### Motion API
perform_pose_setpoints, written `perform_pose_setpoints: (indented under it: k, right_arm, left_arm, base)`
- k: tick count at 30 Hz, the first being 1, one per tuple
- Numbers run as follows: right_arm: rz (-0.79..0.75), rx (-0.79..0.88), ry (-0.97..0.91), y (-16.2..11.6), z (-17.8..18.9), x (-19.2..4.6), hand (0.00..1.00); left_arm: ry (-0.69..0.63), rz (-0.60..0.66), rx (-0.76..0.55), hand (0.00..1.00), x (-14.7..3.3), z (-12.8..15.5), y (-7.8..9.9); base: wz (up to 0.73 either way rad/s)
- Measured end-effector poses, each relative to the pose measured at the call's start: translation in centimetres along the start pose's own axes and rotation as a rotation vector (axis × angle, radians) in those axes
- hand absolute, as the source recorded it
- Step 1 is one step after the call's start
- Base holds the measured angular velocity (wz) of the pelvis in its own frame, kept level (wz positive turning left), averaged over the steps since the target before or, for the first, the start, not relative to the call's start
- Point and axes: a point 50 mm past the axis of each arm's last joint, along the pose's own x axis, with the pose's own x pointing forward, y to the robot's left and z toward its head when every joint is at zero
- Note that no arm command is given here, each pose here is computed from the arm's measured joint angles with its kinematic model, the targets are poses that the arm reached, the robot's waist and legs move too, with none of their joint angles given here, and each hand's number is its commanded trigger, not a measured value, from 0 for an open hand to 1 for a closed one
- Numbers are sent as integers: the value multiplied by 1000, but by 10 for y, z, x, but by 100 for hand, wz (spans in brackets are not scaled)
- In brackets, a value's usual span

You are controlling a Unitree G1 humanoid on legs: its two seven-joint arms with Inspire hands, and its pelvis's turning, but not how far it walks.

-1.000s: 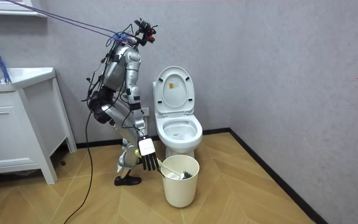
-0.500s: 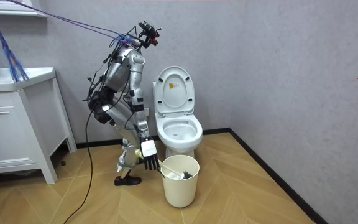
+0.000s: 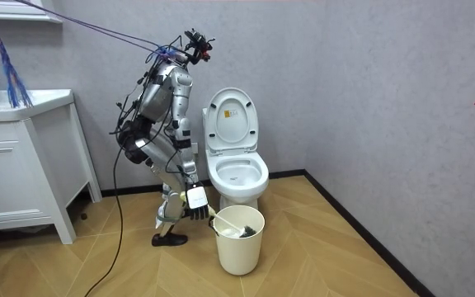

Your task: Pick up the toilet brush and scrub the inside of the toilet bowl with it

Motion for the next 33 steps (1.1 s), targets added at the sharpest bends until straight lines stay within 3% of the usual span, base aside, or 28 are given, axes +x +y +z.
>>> perform_pose_setpoints:
  k: [6,15,23,29,33]
  right_arm:
    - [0,73,24,-8,-2,1,100]
    - [20,79,149,-7,-49,-6,100]
    - [87,118,234,7,-81,-16,100]
    - [82,159,330,4,-113,-26,100]
    - [60,211,401,2,-139,-36,100]
  left_arm:
    - [9,-7,-5,0,-4,-5,-2]
    - [64,-47,-6,0,-15,-25,-9]
    - [201,-68,-3,0,-33,-65,-13]
    - [333,-37,-24,0,-45,-97,-3]
    - [424,-22,-53,0,-64,-121,-3]
  base:
    - [5]
    - [-1]
    - [-7]
    - [4]
    - [2]
